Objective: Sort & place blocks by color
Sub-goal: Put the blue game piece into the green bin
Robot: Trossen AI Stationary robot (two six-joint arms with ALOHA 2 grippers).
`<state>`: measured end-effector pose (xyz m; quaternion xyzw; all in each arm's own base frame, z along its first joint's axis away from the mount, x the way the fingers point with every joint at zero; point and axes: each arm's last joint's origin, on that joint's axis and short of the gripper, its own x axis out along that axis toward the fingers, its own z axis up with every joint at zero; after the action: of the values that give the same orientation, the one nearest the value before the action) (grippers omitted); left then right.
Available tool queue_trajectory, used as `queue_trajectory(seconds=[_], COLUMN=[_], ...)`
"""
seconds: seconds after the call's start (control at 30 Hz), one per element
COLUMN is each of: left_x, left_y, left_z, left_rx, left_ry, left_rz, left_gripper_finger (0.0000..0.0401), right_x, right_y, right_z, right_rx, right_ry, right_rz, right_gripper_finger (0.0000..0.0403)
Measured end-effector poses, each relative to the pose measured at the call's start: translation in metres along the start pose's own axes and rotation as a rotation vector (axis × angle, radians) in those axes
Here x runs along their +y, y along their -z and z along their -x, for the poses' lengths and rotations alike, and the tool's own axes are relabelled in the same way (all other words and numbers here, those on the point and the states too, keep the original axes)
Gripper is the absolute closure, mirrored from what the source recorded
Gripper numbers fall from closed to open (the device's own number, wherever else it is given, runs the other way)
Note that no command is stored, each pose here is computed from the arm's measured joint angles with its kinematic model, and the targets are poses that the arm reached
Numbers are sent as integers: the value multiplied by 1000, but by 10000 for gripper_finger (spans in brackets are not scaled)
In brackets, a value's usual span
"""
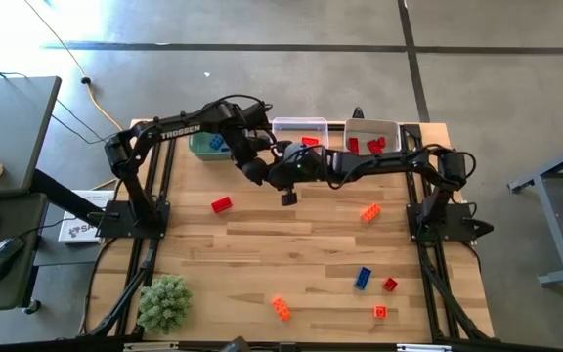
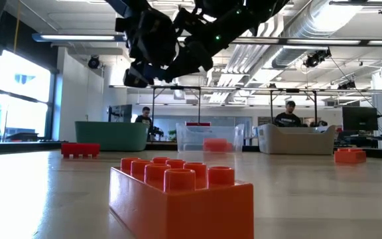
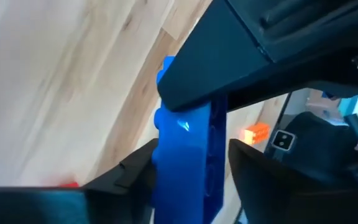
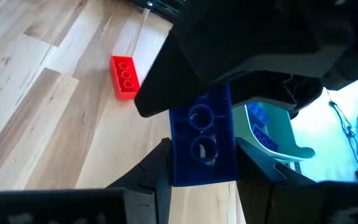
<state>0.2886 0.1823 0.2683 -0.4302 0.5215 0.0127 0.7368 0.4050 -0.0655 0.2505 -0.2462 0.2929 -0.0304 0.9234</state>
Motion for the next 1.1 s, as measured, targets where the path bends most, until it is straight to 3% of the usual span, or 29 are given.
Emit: queue_trajectory(seconds=[0.23, 0.57, 0.83, 1.1], left_x=[3, 13, 36, 68], left_y=[0, -3, -5, -9], left_z=[3, 10, 23, 47], left_rx=[-6, -36, -56, -142], left_ry=[8, -17, -330, -681], left_rz=[-67, -187, -178, -35], left_gripper_finger=[303, 312, 313, 313], right_x=[0, 9, 18, 27], right_y=[-1, -7, -11, -15], right_z=[0, 2, 3, 5], right_rx=[8, 34, 55, 47], right_ry=[37, 124, 227, 239], right_rz=[-77, -236, -473, -600], right_gripper_finger=[289, 216, 205, 203])
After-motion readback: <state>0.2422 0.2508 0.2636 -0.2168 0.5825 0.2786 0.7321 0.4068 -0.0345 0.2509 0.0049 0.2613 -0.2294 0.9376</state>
